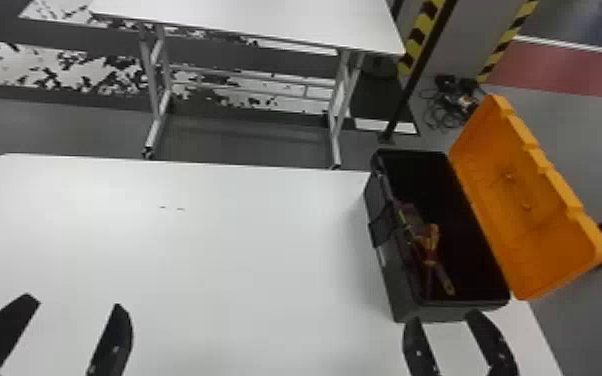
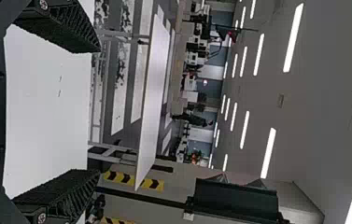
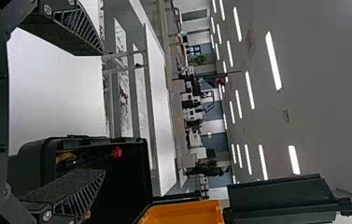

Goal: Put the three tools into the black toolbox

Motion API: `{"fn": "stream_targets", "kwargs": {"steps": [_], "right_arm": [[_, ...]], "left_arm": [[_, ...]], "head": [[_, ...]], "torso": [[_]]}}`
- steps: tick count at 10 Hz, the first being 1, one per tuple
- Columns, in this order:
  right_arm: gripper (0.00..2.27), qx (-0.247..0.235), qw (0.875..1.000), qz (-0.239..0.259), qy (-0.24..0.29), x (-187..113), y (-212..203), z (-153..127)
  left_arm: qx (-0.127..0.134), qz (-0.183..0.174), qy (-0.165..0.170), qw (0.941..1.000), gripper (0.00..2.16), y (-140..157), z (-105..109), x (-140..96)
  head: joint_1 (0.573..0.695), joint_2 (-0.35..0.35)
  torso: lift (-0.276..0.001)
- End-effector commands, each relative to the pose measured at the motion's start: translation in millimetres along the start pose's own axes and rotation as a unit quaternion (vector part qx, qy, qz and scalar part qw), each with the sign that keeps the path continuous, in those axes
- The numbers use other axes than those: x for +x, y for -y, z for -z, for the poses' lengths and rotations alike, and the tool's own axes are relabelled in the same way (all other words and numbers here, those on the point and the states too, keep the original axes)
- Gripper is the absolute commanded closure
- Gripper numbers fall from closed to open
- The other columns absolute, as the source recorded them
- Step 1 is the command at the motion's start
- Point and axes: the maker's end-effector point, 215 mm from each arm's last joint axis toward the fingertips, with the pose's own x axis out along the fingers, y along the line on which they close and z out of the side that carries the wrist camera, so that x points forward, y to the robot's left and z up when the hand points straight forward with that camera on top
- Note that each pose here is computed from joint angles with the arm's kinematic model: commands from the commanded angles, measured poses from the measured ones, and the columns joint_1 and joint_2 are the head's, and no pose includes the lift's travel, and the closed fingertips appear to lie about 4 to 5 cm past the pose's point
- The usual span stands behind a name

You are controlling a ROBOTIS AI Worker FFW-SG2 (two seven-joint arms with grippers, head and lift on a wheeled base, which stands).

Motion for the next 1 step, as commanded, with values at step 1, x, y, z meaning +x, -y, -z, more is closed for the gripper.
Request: {"fn": "stream_targets", "kwargs": {"steps": [1], "right_arm": [[0.11,0.001,1.000,-0.001,0.000,0.3,-1.8,0.5]], "left_arm": [[-0.002,-0.005,0.003,1.0000,0.08,-5.2,-1.5,-0.8]], "head": [[0.695,-0.172]], "torso": [[-0.051]]}}
